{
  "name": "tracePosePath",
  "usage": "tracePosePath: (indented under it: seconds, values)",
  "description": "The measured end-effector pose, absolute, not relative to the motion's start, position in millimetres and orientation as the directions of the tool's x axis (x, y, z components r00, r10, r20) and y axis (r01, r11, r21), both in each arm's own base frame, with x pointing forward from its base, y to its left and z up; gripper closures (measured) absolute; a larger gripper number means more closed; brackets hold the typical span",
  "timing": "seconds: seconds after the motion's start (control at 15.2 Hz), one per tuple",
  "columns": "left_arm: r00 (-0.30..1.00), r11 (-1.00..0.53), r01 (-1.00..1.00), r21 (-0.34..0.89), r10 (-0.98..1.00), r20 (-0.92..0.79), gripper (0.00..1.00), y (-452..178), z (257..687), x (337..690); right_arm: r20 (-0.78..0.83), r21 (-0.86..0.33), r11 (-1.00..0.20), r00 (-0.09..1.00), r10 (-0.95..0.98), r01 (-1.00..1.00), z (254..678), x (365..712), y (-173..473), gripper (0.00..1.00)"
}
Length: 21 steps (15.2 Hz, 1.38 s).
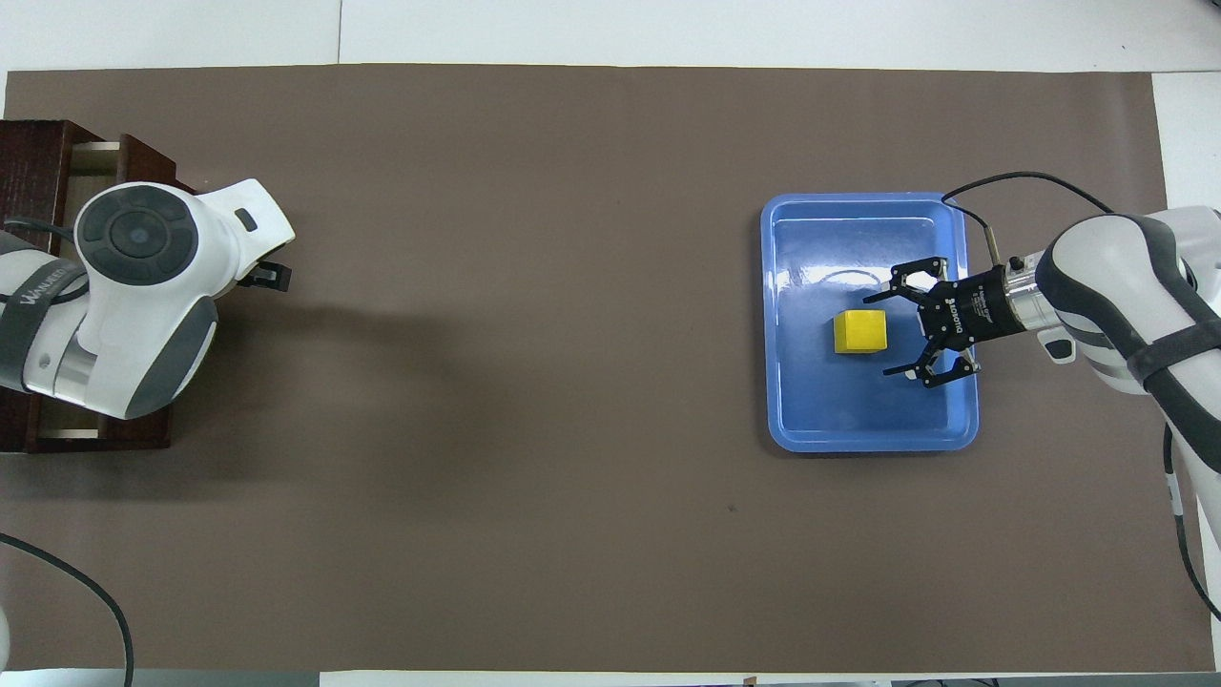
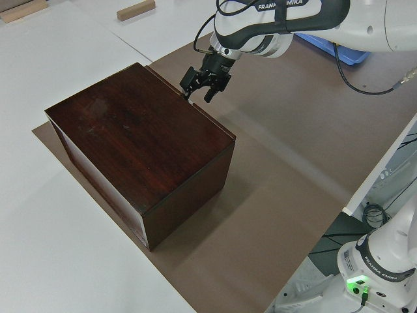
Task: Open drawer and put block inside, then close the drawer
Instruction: 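Grasp the yellow cube with the right gripper while the left gripper withdraws, then lift the cube toward the left gripper while the left gripper approaches it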
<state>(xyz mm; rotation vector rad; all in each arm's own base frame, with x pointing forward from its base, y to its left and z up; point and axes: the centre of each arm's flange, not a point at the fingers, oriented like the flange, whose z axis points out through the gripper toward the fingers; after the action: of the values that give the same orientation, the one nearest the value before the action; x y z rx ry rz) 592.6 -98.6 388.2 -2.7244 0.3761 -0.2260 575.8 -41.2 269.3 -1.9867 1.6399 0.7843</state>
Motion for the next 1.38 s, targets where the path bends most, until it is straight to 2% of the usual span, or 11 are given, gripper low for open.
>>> tracePosePath:
  seconds: [0.07,0.26,0.33,0.59,0.92,1.19,1.38]
  values:
    - [0.949,-0.893,-0.235,-0.383,-0.295,0.106,0.00,-114,388,590,-0.672,0.016,-0.195,0.134,-0.729,-0.981,269,576,-41,0.07]
    - [0.948,-0.896,-0.253,-0.364,-0.305,0.093,0.00,-146,387,580,-0.671,0.015,-0.195,0.135,-0.729,-0.981,269,576,-42,0.40]
    - [0.949,-0.898,-0.253,-0.361,-0.303,0.090,0.00,-148,387,580,-0.671,0.014,-0.195,0.135,-0.729,-0.981,270,576,-42,0.44]
    - [0.960,-0.914,-0.226,-0.338,-0.268,0.085,0.00,-146,395,583,-0.670,0.010,-0.195,0.138,-0.730,-0.981,271,577,-42,0.44]
    - [0.994,-0.977,-0.087,-0.196,-0.098,0.045,0.00,-157,460,591,-0.669,-0.015,-0.206,0.163,-0.725,-0.978,284,585,-38,0.44]
    - [0.997,-0.992,0.080,-0.095,0.078,0.018,0.00,-177,485,580,-0.674,-0.027,-0.222,0.181,-0.716,-0.975,329,609,-6,0.44]
    - [0.966,-0.962,0.260,-0.081,0.259,0.022,0.00,-220,486,563,-0.660,-0.018,-0.214,0.172,-0.731,-0.977,373,628,56,0.44]
